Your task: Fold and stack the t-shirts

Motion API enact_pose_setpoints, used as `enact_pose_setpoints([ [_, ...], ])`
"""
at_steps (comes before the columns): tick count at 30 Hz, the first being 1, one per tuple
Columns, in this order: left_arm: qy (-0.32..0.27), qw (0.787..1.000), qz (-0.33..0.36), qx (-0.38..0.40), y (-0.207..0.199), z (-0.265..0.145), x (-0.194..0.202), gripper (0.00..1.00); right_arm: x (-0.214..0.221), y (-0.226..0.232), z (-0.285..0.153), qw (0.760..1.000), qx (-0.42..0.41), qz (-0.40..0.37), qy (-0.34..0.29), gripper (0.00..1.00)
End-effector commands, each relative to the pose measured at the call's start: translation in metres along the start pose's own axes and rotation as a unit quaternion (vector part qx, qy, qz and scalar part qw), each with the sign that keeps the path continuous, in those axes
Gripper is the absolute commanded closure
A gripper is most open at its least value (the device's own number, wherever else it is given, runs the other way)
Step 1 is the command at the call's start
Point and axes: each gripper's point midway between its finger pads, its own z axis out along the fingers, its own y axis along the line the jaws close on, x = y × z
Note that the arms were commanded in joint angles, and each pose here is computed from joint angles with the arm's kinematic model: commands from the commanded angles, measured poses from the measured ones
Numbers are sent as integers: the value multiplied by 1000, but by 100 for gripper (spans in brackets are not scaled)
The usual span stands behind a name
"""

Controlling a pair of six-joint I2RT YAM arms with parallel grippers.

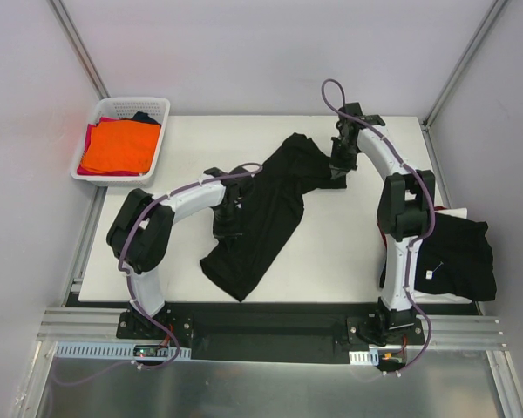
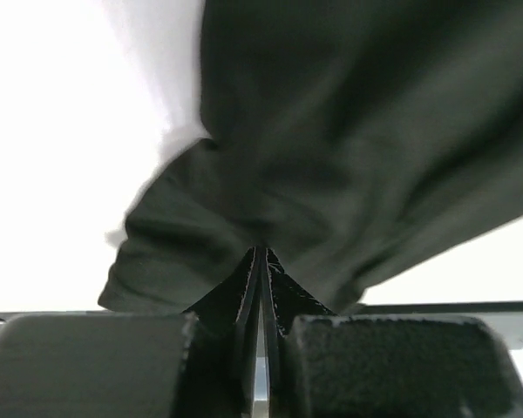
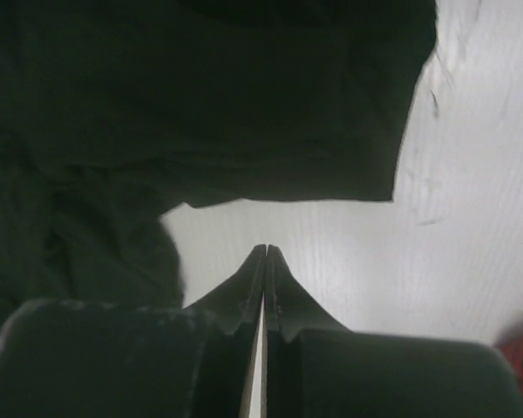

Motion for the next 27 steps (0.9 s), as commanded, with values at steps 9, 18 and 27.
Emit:
enact_pose_setpoints([
  [9, -30, 999, 26, 28, -23, -38, -14, 98, -17, 35, 36, 997, -79, 2, 5, 99],
  [18, 3, 1000, 30, 8, -10, -11, 3, 99, 5, 32, 60, 996, -81, 21, 37, 99],
  [27, 17, 999, 41, 2, -6, -2, 6, 99, -5, -4, 56, 997, -52, 41, 32, 99],
])
